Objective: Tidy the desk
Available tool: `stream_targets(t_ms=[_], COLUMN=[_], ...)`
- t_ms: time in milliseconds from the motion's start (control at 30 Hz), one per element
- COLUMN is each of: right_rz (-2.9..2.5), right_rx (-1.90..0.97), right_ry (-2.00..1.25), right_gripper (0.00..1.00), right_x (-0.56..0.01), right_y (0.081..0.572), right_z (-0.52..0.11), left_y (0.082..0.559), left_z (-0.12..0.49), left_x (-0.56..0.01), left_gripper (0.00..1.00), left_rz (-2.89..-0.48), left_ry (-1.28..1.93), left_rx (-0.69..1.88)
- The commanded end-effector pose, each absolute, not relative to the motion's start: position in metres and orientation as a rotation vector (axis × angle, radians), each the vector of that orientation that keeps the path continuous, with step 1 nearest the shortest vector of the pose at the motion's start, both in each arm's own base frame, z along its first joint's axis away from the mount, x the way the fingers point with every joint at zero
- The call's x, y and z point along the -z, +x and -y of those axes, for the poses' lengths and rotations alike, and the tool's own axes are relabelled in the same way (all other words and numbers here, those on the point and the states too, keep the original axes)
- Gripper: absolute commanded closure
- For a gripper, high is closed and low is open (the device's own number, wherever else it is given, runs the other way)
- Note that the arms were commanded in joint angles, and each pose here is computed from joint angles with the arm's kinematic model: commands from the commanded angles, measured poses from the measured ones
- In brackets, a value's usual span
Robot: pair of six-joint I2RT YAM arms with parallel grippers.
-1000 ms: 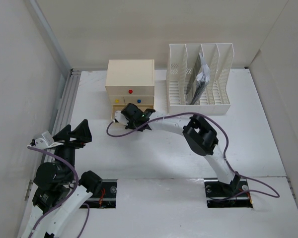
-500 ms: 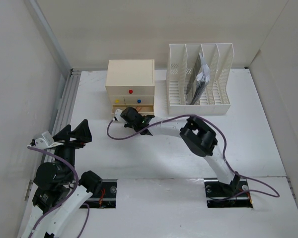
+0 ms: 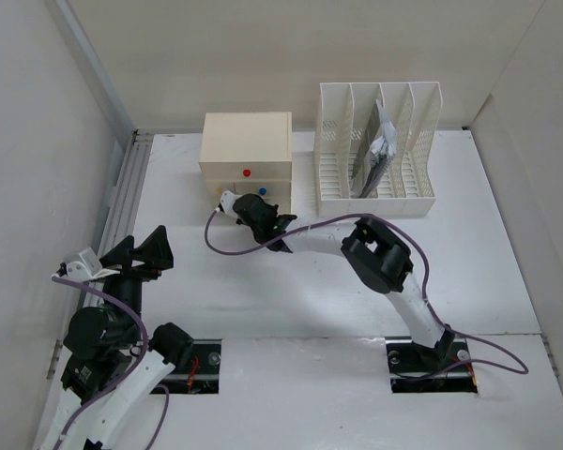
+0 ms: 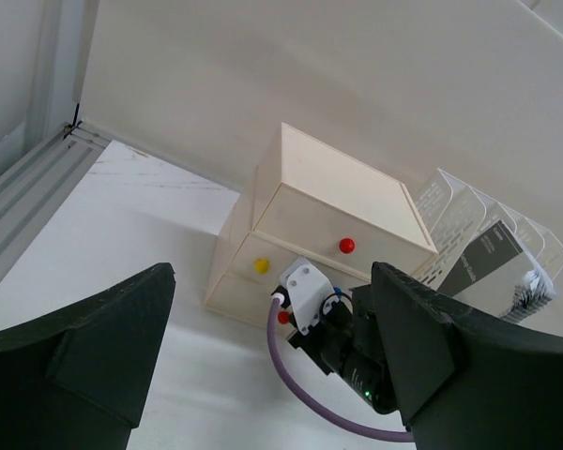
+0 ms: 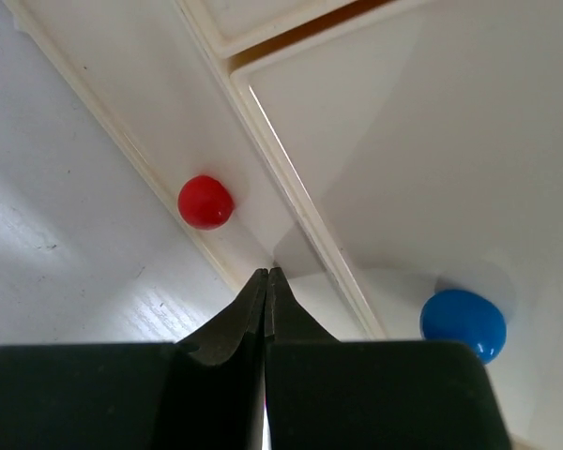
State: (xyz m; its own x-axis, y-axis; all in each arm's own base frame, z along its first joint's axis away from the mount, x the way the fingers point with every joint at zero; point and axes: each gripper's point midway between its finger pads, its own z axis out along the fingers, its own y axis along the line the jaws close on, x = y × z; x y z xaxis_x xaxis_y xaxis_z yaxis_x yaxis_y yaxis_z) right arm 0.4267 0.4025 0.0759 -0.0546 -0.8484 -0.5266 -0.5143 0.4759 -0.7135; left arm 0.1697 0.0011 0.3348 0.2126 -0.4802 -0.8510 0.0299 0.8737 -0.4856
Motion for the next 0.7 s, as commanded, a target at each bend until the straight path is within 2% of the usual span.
stream_targets(t_ms=[0, 67, 133, 167, 200, 233, 267, 300, 400, 467, 500, 533, 600, 667], right_rz=[-1.638, -1.652, -1.632, -1.565, -1.565, -1.433, -1.304, -1.330, -1.156, -1.146, -1.149, -1.151, -1.291, -1.376], right_rx=[0.495, 0.443, 0.324, 0.079, -0.051, -0.166, -0.445, -0.575, -0.820, -0.884, -0.917, -0.909, -0.907, -0.782], right_ry=[-0.935, -1.114, -1.309, -1.510, -1.733, -1.870, -1.996, -2.122, -2.223, -2.205, -2.151, -2.089, -1.926, -1.709], right_gripper=[1.00, 1.00, 1.00, 1.00, 0.91, 0.80, 0.73, 0.64, 0.46, 0.35, 0.33, 0.21, 0.17, 0.15], right_x=[-0.127, -0.114, -0.125, -0.119, -0.104, -0.123, -0.127, -0.117, -0.152, -0.176, -0.192, -0.206, -0.241, -0.275], right_y=[0.465, 0.449, 0.434, 0.405, 0.370, 0.353, 0.310, 0.281, 0.244, 0.238, 0.244, 0.254, 0.268, 0.312], right_z=[-0.384, -0.394, -0.409, -0.439, -0.435, -0.439, -0.454, -0.434, -0.439, -0.436, -0.432, -0.434, -0.426, -0.419], left_y=[0.169, 0.169, 0.169, 0.169, 0.169, 0.169, 0.169, 0.167, 0.167, 0.167, 0.167, 0.167, 0.167, 0.167], left_z=[-0.003, -0.003, -0.003, -0.003, -0.003, -0.003, -0.003, -0.004, -0.004, -0.004, -0.004, -0.004, -0.004, -0.004], left_x=[-0.341, -0.341, -0.341, -0.341, -0.341, -0.341, -0.341, -0.342, -0.342, -0.342, -0.342, -0.342, -0.342, -0.342], left_gripper=[0.17, 0.17, 0.17, 0.17, 0.17, 0.17, 0.17, 0.17, 0.17, 0.17, 0.17, 0.15, 0.12, 0.09], left_rz=[-1.289, -1.289, -1.289, -1.289, -1.289, -1.289, -1.289, -1.281, -1.281, -1.281, -1.281, -1.281, -1.281, -1.281], left_ry=[-0.417, -0.417, -0.417, -0.417, -0.417, -0.417, -0.417, -0.420, -0.420, -0.420, -0.420, -0.420, -0.420, -0.420], left_rx=[0.374, 0.374, 0.374, 0.374, 0.374, 0.374, 0.374, 0.378, 0.378, 0.378, 0.378, 0.378, 0.378, 0.378])
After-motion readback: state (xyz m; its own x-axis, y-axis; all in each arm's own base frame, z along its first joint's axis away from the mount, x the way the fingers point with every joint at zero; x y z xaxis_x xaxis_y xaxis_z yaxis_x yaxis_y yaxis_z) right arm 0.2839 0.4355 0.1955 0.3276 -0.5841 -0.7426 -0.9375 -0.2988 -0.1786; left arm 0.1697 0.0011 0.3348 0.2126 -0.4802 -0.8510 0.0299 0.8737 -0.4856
